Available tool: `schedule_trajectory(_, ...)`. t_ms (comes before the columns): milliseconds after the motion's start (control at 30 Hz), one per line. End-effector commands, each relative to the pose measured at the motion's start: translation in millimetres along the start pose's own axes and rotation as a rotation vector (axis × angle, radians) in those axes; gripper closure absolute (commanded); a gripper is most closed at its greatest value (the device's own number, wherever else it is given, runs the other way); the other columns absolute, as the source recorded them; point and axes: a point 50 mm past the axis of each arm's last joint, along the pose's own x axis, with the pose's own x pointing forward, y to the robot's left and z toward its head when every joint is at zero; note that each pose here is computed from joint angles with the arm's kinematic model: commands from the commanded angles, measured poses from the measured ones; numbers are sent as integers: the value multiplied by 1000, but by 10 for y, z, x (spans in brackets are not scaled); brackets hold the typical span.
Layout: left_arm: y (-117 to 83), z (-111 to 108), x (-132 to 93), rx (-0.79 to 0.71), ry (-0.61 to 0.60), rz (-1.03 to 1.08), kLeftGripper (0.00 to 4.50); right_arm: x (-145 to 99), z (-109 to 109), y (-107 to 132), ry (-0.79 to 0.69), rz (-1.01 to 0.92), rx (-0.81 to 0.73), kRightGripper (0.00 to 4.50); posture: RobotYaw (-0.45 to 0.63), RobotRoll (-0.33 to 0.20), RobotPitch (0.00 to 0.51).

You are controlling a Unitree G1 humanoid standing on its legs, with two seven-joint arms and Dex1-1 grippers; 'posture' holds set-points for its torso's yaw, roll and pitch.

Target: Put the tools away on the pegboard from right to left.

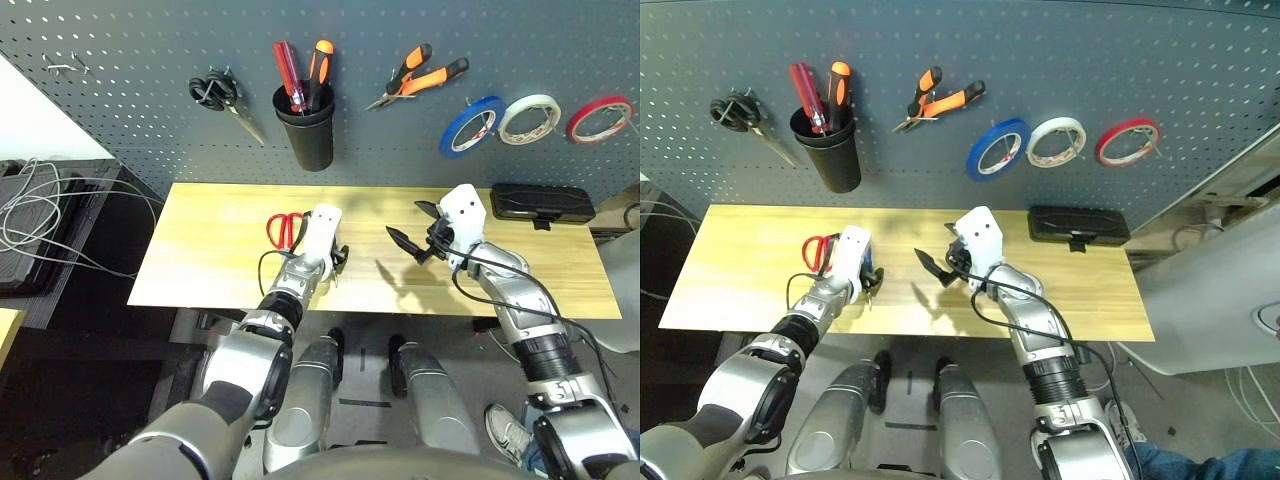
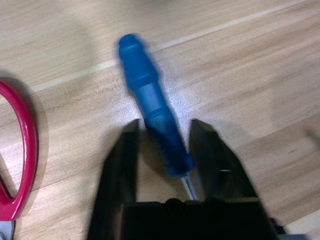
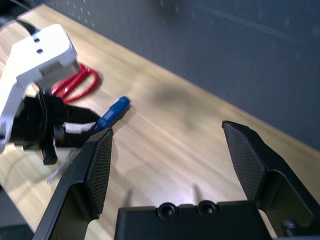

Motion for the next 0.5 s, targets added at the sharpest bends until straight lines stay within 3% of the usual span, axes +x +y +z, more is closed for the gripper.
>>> schedule_trajectory(33, 6, -143, -10, -24, 48, 16, 3610, 17, -93, 35, 69, 47, 93, 0, 16, 0, 273)
schedule_trajectory(100, 61, -90, -17, -31, 9, 43, 3961, 32, -93, 40, 77, 60, 122, 0, 27, 0, 271)
schedule_trajectory(233, 206, 90, -77, 2, -149, 89, 3961, 47, -31, 34, 67, 92, 144, 0, 50, 0, 266)
schedule_trajectory(333, 238, 273, -221, 92, -336, 46, 3961, 38, 60, 11, 45, 133, 118, 0, 65, 0, 265)
schedule_trajectory(500, 227, 463, -534, 103, -545, -9, 3961, 22, 233, -32, -34, 178, 55, 0, 81, 0, 261)
